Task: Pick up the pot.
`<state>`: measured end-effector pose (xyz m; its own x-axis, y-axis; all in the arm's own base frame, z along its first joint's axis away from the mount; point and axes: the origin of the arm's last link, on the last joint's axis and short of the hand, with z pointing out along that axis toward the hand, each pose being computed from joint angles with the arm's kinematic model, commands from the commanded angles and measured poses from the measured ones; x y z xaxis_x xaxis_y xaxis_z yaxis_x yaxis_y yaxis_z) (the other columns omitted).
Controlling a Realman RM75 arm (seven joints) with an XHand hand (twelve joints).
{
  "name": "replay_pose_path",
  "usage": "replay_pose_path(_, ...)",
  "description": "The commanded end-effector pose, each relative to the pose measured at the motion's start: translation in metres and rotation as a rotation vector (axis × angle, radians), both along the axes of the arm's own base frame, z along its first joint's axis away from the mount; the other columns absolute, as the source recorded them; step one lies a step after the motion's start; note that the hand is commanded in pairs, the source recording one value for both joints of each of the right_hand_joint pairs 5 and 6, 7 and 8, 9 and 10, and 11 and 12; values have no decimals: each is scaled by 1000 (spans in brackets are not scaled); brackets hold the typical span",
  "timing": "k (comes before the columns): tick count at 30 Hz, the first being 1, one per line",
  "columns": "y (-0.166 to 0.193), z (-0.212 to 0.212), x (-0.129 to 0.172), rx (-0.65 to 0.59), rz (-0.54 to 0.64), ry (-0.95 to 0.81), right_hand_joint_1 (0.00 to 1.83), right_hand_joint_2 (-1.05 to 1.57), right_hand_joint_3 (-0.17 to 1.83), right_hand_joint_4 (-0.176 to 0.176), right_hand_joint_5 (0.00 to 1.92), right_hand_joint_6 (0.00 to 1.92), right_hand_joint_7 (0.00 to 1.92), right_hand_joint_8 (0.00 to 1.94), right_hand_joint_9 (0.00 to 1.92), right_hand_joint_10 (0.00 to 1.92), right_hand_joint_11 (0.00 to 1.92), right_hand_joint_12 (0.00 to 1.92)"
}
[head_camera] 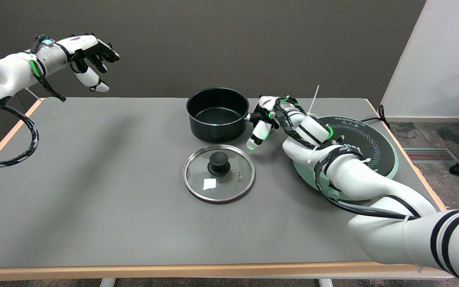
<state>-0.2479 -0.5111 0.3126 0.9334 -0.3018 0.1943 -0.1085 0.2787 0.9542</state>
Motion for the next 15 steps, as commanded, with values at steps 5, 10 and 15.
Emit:
replay_pose_path(5,5,4,-10,12,-28,2,1145,-241,829,-15,1167,1167,1167,1167,1167,1167,1167,1167)
replay_pose_path(10,3,5,-4,16,-12,3,1191,-92,694,-94,1482,1482,1482,1482,1482,1482,1482,1482)
replay_pose_path(15,0,3,2,27,11,0,1221,82,687,-27,1879,1879,1879,1879,1879,1879,1879,1879)
